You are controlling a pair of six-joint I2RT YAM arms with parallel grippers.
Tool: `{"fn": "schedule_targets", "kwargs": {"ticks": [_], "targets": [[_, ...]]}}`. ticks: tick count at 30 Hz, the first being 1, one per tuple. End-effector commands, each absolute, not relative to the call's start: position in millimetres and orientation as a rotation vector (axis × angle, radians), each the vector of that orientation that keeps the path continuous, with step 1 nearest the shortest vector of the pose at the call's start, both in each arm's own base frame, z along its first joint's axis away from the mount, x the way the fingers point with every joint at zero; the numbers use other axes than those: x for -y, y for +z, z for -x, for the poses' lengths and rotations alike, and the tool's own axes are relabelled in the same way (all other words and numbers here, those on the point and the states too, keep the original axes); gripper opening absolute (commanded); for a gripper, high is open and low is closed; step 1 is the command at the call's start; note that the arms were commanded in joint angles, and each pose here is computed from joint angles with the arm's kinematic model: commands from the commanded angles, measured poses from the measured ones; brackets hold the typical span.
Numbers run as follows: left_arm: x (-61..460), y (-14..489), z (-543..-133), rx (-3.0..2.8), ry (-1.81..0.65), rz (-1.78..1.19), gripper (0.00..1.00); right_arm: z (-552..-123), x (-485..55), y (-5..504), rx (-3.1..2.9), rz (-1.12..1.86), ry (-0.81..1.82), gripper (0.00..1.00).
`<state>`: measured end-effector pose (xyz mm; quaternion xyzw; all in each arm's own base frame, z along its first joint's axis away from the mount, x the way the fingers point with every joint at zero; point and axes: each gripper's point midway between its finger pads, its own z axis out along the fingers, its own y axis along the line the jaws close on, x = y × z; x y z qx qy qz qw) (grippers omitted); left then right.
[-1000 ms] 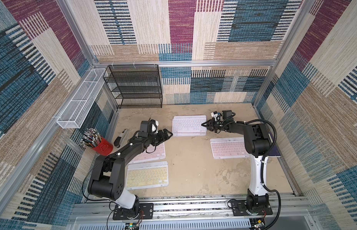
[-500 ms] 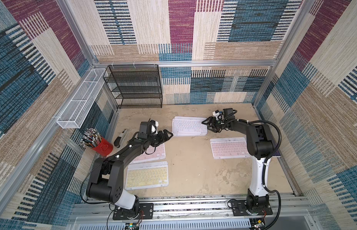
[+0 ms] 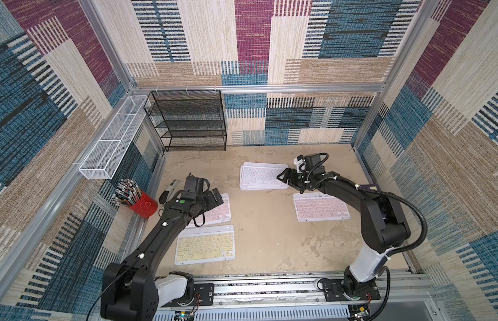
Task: Stack the numeric keypads
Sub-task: Place the numeric keypad at the numeric keypad.
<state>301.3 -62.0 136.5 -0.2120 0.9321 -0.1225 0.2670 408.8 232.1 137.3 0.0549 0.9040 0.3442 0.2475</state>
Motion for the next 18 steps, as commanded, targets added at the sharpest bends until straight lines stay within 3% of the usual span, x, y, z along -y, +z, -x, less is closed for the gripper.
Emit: {"fn": "schedule_targets", "kwargs": {"ticks": [1, 4, 7, 11, 18], "targets": [[18, 116, -239, -2.657, -0.016, 0.774, 0.99, -395, -253, 148, -2.395, -0.152, 0.817, 0.78], [2, 111, -212, -2.689, 0.059, 0.883, 1.00, -369, -283, 144, -2.381, -0.066, 0.826, 0.78], [-2, 108, -201, -2.690, -0.023, 0.975, 0.99, -356, -294, 138, -2.371, -0.014, 0.830, 0.78], [-19, 113, -197, -2.601, -0.013, 1.062, 1.00, -348, -297, 130, -2.365, 0.029, 0.856, 0.79], [-33, 78, -190, -2.591, -0.003, 1.318, 1.00, -347, -303, 126, -2.353, 0.096, 0.878, 0.79]]}}
